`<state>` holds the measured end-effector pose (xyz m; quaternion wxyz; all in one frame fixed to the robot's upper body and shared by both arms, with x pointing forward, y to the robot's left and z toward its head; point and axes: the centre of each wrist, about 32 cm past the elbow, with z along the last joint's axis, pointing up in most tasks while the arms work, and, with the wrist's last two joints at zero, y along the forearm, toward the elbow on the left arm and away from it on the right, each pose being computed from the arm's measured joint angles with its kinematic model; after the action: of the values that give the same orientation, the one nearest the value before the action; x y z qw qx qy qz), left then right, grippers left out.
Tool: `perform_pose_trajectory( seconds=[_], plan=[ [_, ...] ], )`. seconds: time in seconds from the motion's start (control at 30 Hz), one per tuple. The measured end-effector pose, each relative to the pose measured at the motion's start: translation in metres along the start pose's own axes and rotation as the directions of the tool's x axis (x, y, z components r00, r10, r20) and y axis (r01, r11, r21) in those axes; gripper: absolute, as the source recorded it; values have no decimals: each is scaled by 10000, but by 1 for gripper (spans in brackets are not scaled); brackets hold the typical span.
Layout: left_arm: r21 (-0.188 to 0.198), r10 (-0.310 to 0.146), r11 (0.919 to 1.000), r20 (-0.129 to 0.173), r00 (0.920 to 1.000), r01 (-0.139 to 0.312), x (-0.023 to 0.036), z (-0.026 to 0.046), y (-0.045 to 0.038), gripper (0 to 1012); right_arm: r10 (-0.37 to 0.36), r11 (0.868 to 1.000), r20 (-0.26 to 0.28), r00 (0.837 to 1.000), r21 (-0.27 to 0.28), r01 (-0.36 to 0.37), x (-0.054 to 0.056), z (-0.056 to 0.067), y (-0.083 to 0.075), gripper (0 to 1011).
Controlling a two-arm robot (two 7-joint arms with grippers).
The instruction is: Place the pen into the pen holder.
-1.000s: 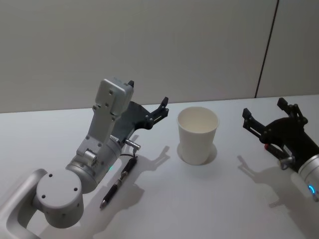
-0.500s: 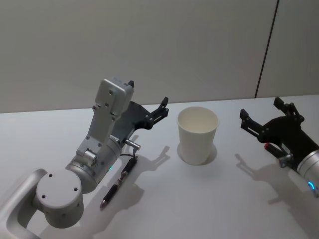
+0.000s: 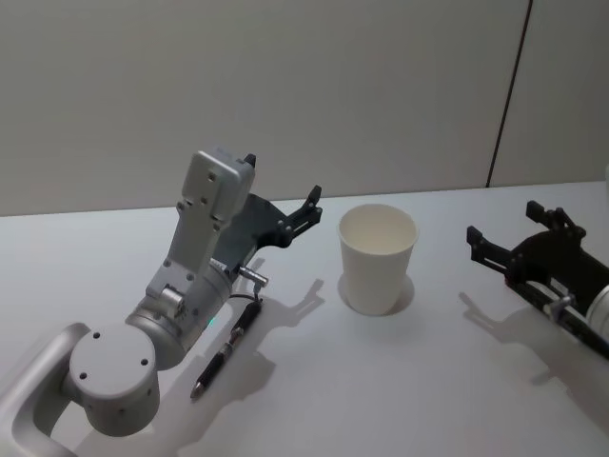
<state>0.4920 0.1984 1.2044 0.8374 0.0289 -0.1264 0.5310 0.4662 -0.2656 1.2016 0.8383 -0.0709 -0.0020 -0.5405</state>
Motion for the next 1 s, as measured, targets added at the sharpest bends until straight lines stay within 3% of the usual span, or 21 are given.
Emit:
perform_pose_trajectory(
  seconds=[0.2, 0.27, 0.6, 1.0],
  plan=[
    [0, 0, 10000, -1, 10000, 0, 0, 0, 0, 1001, 203, 9965, -83, 9998, -806, -209, 108, 112, -44, 1001],
    [-1, 0, 10000, 0, 10000, 0, 0, 0, 0, 1001, 292, 9919, -64, 9996, -1236, -298, 170, 191, -72, 1001],
    [-1, 0, 10000, -1, 10000, 0, 0, 0, 0, 1001, 382, 9732, 169, 9991, -2274, -333, 365, 396, -145, 1001],
    [0, 1, 10000, -1, 10000, -1, 0, 0, 0, 1001, -29, 9553, -2, 10000, -2955, 27, 501, 398, -139, 1001]
  ],
)
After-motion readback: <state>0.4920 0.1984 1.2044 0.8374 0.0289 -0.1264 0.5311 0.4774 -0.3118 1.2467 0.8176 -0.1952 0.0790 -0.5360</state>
